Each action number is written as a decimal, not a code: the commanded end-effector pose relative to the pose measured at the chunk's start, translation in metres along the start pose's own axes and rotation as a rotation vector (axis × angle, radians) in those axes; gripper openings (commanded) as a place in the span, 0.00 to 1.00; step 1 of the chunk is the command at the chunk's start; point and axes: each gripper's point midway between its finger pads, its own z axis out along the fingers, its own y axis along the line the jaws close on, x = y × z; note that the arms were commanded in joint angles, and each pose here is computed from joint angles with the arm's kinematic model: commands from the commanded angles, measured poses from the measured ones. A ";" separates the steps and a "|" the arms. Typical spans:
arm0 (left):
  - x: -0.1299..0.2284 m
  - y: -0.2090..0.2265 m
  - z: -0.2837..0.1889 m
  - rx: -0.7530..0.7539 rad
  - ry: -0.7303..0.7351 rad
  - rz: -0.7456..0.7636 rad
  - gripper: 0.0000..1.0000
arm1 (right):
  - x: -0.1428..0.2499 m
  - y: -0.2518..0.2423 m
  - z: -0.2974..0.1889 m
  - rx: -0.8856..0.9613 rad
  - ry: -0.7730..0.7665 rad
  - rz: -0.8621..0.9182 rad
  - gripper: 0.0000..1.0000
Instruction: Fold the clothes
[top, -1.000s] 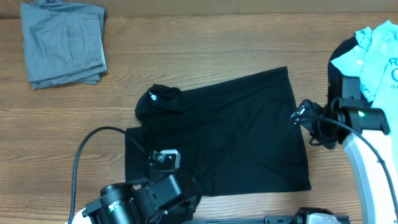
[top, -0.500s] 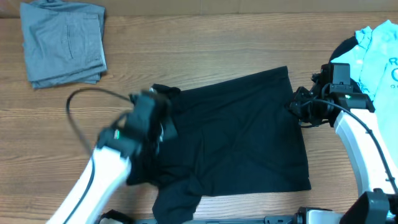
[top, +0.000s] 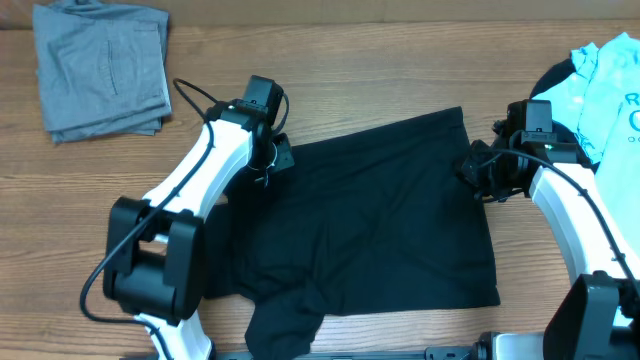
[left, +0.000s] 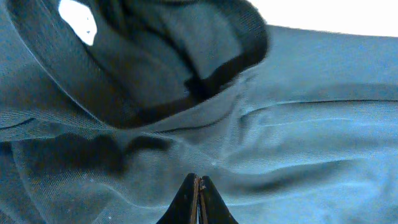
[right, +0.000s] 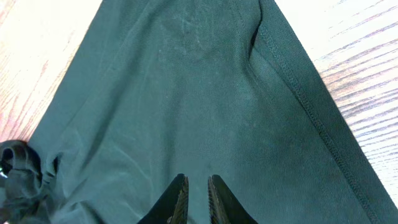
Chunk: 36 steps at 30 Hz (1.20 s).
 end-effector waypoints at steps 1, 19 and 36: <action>0.000 0.008 0.011 -0.054 0.024 -0.003 0.04 | -0.013 0.005 -0.003 -0.002 -0.043 -0.018 0.15; -0.040 0.006 0.050 -0.057 -0.088 0.007 0.04 | -0.025 0.012 -0.004 -0.029 -0.090 -0.022 0.11; -0.099 -0.018 0.083 0.023 -0.307 0.098 0.08 | -0.022 -0.004 0.039 0.015 -0.013 0.001 0.12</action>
